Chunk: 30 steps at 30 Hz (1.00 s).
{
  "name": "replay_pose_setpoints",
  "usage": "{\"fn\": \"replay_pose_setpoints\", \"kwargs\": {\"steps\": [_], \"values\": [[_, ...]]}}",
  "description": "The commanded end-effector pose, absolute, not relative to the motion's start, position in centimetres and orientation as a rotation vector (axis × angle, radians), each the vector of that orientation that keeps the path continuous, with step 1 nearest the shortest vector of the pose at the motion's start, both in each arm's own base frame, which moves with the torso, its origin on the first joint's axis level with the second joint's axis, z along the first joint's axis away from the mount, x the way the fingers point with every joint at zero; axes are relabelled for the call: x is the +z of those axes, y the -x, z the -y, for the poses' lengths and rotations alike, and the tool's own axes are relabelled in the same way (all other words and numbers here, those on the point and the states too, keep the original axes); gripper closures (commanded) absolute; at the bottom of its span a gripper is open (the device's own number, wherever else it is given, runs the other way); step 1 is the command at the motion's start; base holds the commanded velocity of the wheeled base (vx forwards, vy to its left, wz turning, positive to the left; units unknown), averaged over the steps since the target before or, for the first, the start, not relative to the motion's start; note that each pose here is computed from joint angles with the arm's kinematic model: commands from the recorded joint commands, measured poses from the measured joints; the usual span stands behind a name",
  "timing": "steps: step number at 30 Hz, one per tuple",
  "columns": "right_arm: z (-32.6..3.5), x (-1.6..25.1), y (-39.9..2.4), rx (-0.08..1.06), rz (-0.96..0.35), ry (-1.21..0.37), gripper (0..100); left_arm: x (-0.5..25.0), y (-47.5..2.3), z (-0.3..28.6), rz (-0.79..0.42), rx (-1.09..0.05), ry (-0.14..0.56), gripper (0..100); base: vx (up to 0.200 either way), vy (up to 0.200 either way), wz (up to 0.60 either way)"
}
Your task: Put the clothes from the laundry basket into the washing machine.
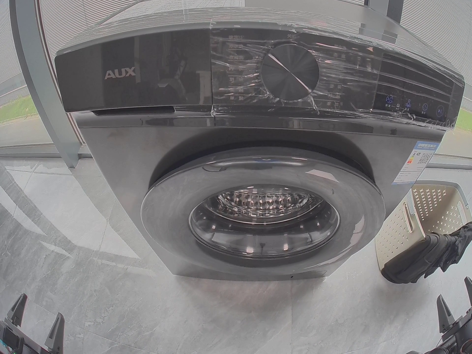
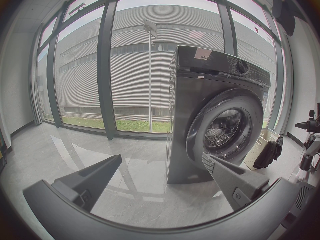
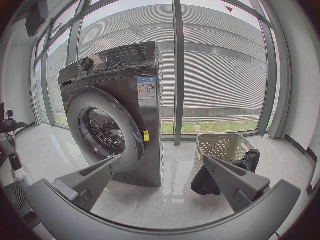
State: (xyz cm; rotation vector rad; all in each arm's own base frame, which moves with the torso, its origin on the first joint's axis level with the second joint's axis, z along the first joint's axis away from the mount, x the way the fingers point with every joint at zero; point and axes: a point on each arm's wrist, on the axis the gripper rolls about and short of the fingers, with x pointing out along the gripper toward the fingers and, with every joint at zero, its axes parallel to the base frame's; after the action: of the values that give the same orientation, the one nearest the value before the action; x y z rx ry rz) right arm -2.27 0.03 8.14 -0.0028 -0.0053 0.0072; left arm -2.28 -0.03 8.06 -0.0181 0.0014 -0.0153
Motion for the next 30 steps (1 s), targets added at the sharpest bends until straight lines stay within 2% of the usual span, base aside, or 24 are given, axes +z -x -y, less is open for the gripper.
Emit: {"fn": "replay_pose_setpoints", "kwargs": {"steps": [1,17,20,30], "values": [[-0.03,7.62,2.26,0.008,0.003,0.003,0,7.53,2.28,0.03,-0.002,-0.015,0.018,0,0.000,0.000,0.00],[-0.04,7.60,2.26,0.011,0.002,0.005,0,7.53,2.28,0.03,-0.002,-0.015,0.018,0,0.000,0.000,0.00],[-0.04,7.60,2.26,0.011,0.002,0.003,0,7.53,2.28,0.03,-0.002,-0.015,0.018,0,0.000,0.000,-0.60],[-0.03,7.60,2.26,0.008,0.002,0.005,0,7.53,2.28,0.03,-0.002,-0.015,0.018,0,0.000,0.000,0.00]]}}
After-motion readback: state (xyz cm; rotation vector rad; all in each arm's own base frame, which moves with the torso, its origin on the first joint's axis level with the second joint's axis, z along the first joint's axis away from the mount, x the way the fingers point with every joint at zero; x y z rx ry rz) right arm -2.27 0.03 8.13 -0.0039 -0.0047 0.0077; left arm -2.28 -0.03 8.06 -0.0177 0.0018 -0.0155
